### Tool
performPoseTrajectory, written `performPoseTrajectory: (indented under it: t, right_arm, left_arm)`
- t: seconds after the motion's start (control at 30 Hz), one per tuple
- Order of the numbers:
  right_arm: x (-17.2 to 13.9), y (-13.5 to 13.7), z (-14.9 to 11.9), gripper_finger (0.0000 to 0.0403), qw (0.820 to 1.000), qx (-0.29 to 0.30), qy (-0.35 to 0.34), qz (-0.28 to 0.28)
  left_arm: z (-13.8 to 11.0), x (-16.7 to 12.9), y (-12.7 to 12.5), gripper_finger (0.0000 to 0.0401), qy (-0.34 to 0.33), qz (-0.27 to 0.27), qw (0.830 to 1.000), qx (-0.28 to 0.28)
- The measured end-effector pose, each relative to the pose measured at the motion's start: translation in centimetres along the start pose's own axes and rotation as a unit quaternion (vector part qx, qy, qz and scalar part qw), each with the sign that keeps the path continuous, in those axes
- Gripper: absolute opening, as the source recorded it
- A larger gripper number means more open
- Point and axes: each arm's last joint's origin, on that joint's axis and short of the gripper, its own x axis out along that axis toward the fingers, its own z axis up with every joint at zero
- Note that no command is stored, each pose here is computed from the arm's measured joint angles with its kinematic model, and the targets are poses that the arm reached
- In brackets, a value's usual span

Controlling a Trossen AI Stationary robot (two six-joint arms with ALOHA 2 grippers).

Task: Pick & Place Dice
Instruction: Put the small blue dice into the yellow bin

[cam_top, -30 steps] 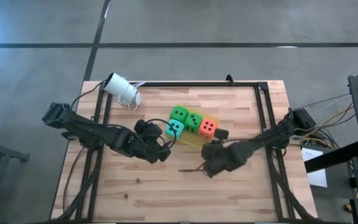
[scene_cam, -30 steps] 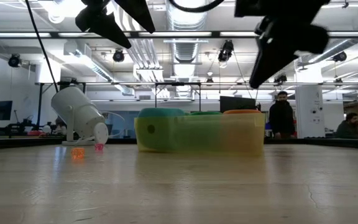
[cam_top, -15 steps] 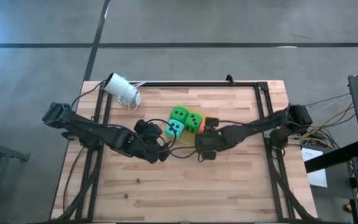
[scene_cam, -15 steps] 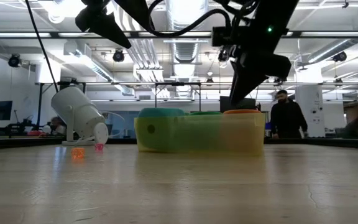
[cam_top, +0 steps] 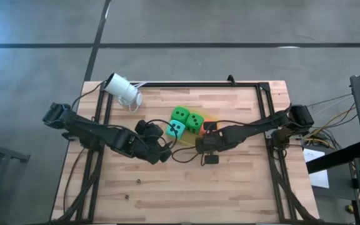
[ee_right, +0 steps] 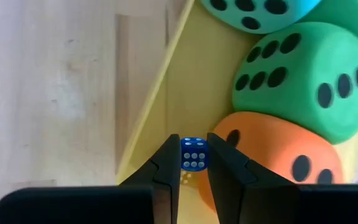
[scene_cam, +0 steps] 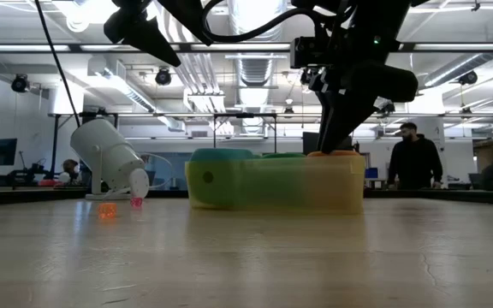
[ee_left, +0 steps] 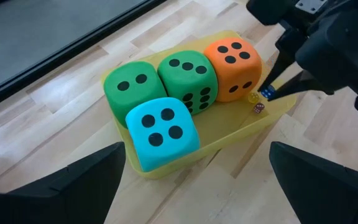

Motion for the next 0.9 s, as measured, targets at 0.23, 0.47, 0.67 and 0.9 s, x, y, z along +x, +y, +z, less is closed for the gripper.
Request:
performPoseTrajectory:
  t: [0.23, 0.47, 0.67, 0.9]
  right_arm:
    - [0.09, -0.19, 0.01, 0.0069, 1.0, -0.003, 0.0, 0.002]
    - [0.08, -0.15, 0.12, 0.0129, 1.0, -0.01, -0.005, 0.002]
    - [0.08, -0.14, 0.12, 0.0168, 1.0, -0.01, -0.005, 0.002]
    - [0.09, -0.18, 0.12, 0.0187, 1.0, -0.021, -0.005, -0.001]
  left_arm:
    - [0.0, 0.0, 0.0, 0.04, 0.0, 0.0, 1.0, 0.0]
    - [0.01, 0.0, 0.01, 0.04, 0.0, 0.0, 1.0, 0.0]
    - [0.0, 0.01, 0.0, 0.04, 0.0, 0.0, 1.0, 0.0]
    - [0.01, -0.01, 0.01, 0.04, 0.0, 0.0, 1.0, 0.0]
